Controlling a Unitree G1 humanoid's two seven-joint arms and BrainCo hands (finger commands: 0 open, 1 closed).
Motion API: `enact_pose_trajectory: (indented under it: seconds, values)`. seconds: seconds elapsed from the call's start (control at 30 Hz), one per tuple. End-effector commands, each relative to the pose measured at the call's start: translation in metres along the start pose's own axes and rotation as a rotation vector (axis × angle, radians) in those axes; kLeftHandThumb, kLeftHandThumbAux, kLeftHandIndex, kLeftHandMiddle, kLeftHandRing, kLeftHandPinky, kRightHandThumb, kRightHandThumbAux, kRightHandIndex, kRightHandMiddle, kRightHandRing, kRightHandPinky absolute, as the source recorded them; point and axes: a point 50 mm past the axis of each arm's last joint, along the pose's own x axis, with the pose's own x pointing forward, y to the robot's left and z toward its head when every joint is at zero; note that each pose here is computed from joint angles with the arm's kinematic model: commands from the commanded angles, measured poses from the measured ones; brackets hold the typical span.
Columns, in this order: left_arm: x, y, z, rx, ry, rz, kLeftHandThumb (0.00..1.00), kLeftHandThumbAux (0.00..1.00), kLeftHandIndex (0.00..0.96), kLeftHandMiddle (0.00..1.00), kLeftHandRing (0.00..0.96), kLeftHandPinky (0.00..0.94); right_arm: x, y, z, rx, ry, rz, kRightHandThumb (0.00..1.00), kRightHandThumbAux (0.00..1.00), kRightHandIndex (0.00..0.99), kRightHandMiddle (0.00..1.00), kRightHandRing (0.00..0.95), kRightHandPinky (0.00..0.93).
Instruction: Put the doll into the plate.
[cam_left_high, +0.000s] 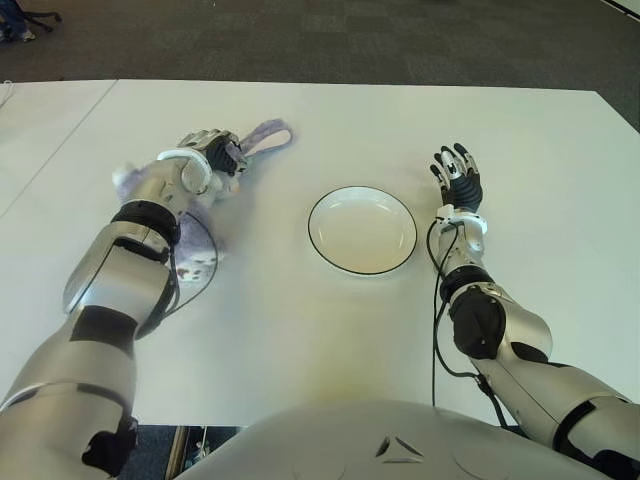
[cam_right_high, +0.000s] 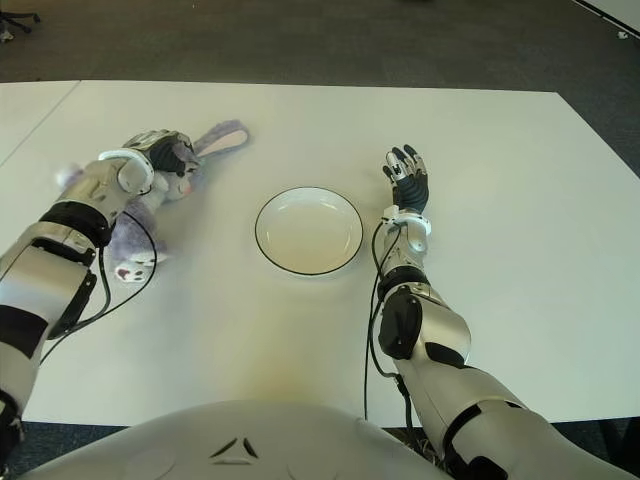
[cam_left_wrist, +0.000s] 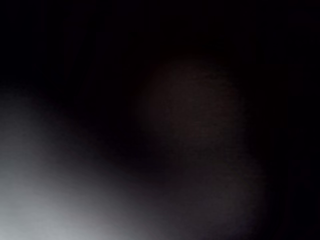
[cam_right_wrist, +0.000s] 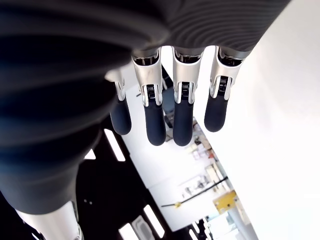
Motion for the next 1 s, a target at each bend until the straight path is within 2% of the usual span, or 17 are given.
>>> enact_pose_trajectory:
  seconds: [0.03,0.27,1.0]
  values:
    - [-0.013,-0.064,-0.025,0.120,0.091,-0.382,0.266,0.310,0.000,0.000,0.000,0.000,-0.073,-0.053,-0.085,0.052,0.387,-0.212,0.086,0.779,0.191,0.252,0.244,0.244]
    - [-0.015,-0.061,-0.030,0.150,0.102,-0.435,0.206,0.266,0.000,0.000,0.000,0.000,-0.073,-0.052,-0.084,0.071,0.382,-0.216,0.122,0.772,0.199,0.261,0.248,0.238]
    - [-0.022,-0.055,-0.040,0.199,0.093,-0.546,0.161,0.215,0.000,0.000,0.000,0.000,-0.074,-0.052,-0.084,0.091,0.360,-0.216,0.193,0.785,0.206,0.258,0.249,0.251]
